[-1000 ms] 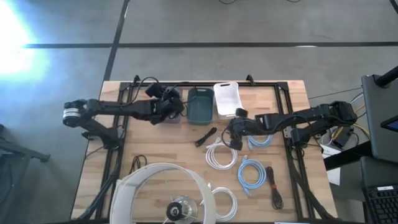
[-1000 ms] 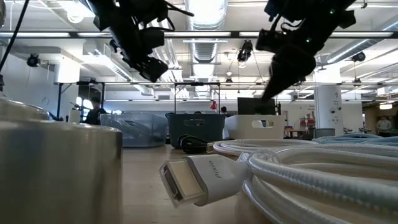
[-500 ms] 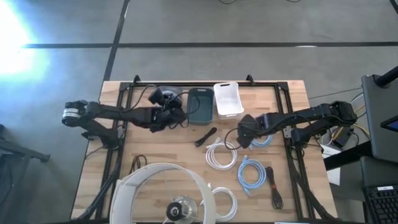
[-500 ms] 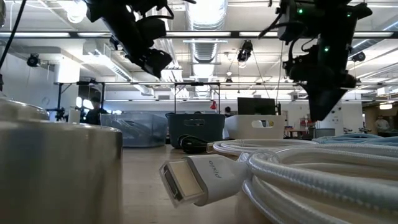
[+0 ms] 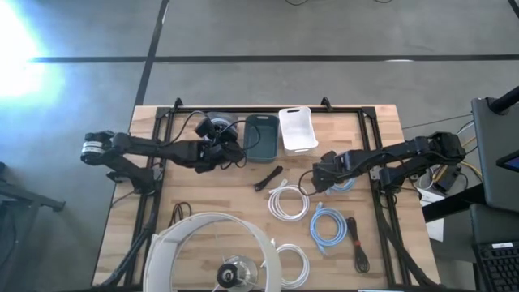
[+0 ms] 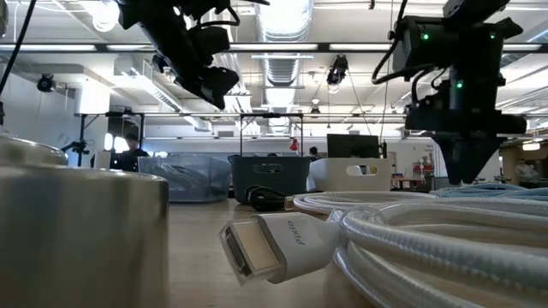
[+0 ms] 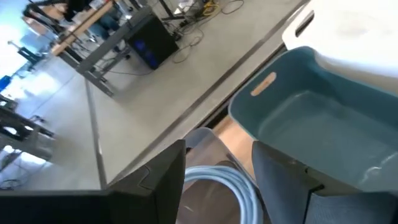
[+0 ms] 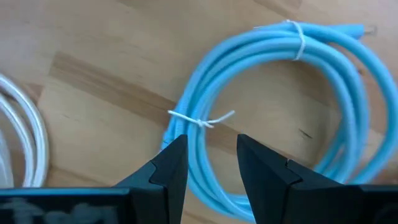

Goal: Sort HDMI cables
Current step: Put the top blue HDMI cable into the black bin

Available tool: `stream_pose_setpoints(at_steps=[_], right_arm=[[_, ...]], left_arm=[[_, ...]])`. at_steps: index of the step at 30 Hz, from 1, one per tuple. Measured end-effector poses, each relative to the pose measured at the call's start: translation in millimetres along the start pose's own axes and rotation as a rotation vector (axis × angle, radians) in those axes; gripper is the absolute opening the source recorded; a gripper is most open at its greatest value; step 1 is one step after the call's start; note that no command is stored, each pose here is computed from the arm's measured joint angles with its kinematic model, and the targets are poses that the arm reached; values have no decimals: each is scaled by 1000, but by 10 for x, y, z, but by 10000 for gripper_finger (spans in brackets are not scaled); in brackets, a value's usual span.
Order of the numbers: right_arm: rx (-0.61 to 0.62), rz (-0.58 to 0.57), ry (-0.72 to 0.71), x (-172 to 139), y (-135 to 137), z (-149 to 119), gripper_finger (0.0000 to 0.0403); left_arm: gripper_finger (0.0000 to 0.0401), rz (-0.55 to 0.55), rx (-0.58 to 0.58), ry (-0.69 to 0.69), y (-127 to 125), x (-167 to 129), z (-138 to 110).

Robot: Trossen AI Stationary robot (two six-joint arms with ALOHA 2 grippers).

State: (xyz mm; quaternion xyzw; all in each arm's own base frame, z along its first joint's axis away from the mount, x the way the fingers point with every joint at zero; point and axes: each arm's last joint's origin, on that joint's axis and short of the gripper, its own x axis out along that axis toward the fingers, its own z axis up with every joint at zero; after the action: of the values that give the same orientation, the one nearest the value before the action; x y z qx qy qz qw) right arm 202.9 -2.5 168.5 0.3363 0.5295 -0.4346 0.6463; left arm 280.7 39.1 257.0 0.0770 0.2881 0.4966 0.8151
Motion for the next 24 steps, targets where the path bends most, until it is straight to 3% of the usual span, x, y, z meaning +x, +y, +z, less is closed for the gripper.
stream_pose_setpoints(at_steps=[8, 21, 24], right_arm=[[35, 153, -65, 167, 71, -8, 133], [57, 115, -53, 327, -55, -96, 129], [15, 125, -62, 338, -51, -96, 122]], left_arm=[[188, -54, -7, 14, -16, 0, -5], [188, -54, -6, 14, -17, 1, -9], [188, -55, -5, 14, -17, 1, -9]])
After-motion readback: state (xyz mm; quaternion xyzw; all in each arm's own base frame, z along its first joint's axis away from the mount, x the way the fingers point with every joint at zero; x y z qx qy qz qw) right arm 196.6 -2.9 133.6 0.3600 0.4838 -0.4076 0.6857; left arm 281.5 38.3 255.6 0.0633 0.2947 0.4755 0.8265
